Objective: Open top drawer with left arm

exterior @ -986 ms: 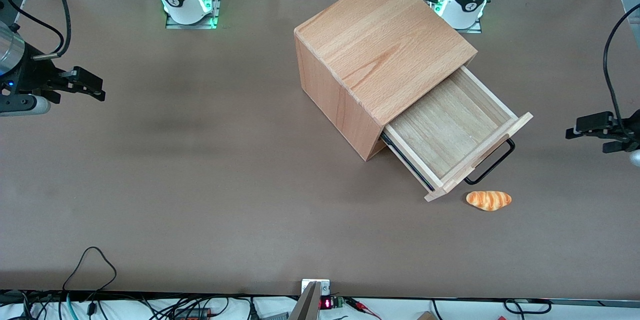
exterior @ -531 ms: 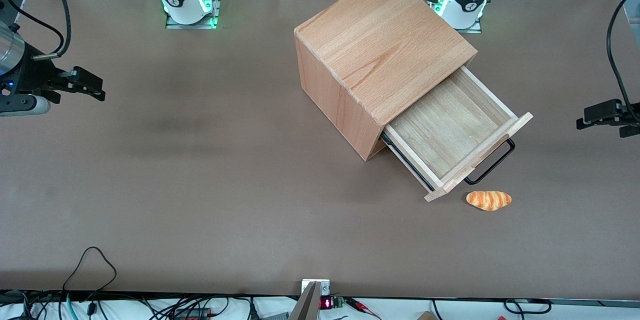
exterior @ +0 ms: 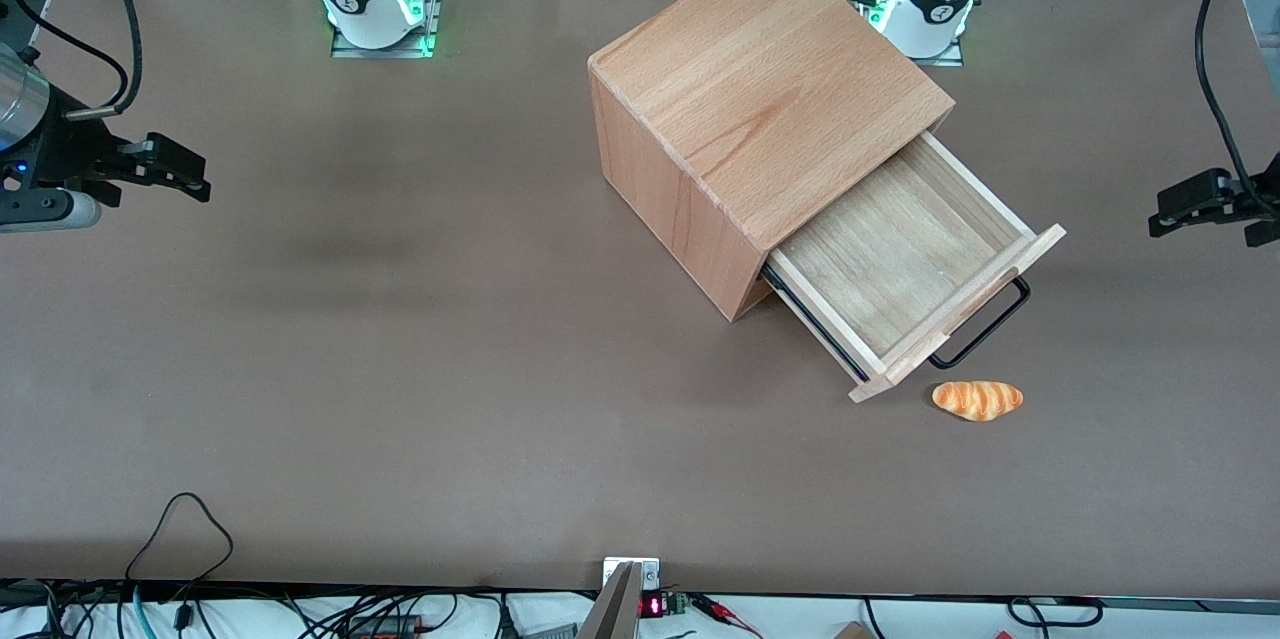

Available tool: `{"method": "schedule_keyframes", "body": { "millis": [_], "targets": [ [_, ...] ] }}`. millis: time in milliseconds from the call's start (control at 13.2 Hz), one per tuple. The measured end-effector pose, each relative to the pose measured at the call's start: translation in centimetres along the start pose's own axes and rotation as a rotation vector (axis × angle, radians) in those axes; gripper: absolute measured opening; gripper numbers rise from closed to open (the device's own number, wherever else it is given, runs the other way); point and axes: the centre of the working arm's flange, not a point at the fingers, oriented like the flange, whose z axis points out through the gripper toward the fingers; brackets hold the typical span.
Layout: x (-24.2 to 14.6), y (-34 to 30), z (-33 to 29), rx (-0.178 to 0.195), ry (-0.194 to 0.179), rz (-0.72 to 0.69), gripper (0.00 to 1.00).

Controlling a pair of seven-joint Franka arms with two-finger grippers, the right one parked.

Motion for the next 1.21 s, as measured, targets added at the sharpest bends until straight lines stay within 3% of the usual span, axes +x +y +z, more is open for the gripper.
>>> {"method": "schedule_keyframes", "body": {
  "millis": [455,1213],
  "targets": [
    [-4.3,0.5,-1.6,0.0,0.035,-0.039,1.0],
    [-7.7,3.0,-2.5,-0.006,0.037,-0.123,1.0]
  ]
}}
